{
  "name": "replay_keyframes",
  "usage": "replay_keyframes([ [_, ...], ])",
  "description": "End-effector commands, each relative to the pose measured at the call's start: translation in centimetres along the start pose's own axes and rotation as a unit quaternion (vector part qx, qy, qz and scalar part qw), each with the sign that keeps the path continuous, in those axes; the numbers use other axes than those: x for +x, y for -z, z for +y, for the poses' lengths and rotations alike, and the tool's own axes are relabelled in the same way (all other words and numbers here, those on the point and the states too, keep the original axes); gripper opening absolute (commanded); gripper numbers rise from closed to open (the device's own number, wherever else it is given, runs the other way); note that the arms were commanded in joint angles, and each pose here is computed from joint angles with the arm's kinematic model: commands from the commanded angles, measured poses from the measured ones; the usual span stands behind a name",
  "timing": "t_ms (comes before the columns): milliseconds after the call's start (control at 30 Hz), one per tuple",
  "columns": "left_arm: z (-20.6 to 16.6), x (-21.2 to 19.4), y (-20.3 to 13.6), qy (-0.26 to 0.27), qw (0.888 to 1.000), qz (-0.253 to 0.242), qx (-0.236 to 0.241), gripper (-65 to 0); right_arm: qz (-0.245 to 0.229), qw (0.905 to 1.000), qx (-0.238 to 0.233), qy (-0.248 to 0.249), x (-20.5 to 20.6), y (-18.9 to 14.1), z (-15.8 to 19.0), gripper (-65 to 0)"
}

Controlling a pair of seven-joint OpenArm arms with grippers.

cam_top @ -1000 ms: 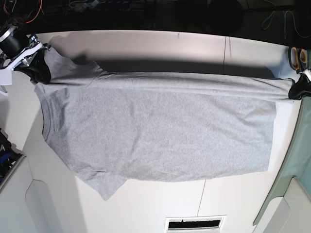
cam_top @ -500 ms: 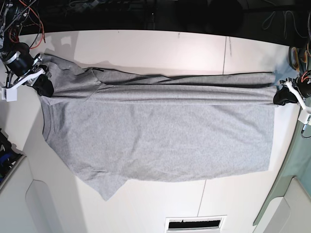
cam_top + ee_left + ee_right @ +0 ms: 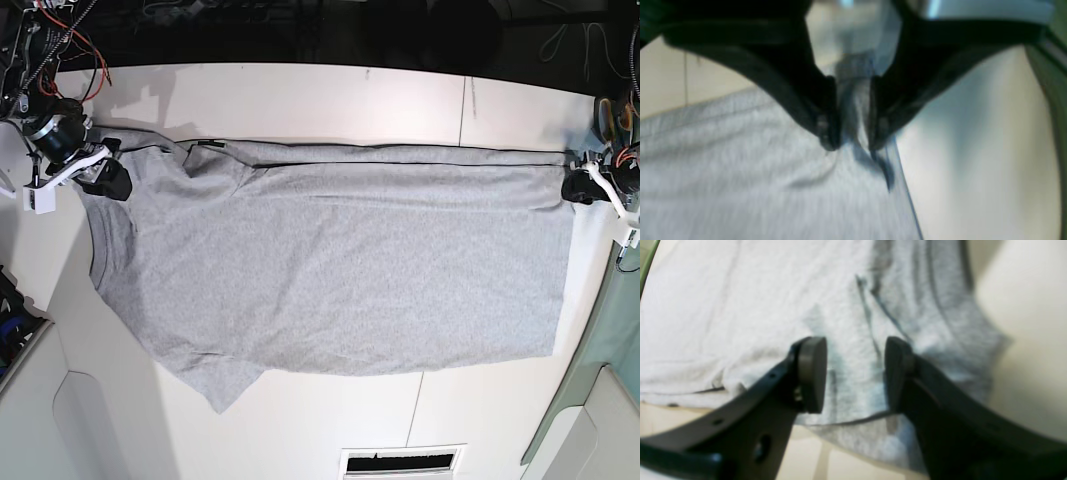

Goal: Layout the t-shirt on the table in an organized manner, then fold the t-shirt properly
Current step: 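Lay the lifted edge down with both grippers and release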

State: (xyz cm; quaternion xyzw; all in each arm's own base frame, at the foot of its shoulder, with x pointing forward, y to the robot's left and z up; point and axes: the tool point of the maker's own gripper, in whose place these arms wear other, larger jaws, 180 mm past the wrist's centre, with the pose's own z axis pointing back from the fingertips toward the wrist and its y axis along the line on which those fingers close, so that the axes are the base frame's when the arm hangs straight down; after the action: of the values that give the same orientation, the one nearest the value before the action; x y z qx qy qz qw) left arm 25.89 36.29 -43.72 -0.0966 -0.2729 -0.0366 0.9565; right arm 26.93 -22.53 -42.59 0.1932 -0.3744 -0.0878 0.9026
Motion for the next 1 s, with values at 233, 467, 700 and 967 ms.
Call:
replay_keyframes([
  [233, 0.6, 4.6, -3.2, -0.049, 0.996, -0.065, -0.022, -44.2, -0.074, 0.9945, -0.041, 0.061, 4.0, -4.6, -4.8, -36.6],
  [467, 0.0, 4.1, -5.1, -0.122, 0.986, -0.092, -0.07, -36.1, -0.066, 0.9915, -0.085, 0.073, 2.7, -6.9, -7.8, -31.0],
  [700, -1.5, 1.2, -6.4, -0.146, 0.982, -0.07, -0.102, -32.9, -0.044, 0.9881, -0.096, 0.111, -0.4, -6.2, -9.2, -24.1],
  [967, -1.3, -0.2, -5.3, -0.138, 0.985, -0.067, -0.075, -24.5, 0.007, 0.9896, -0.061, 0.13, -4.6, -2.9, -6.9, -24.1],
])
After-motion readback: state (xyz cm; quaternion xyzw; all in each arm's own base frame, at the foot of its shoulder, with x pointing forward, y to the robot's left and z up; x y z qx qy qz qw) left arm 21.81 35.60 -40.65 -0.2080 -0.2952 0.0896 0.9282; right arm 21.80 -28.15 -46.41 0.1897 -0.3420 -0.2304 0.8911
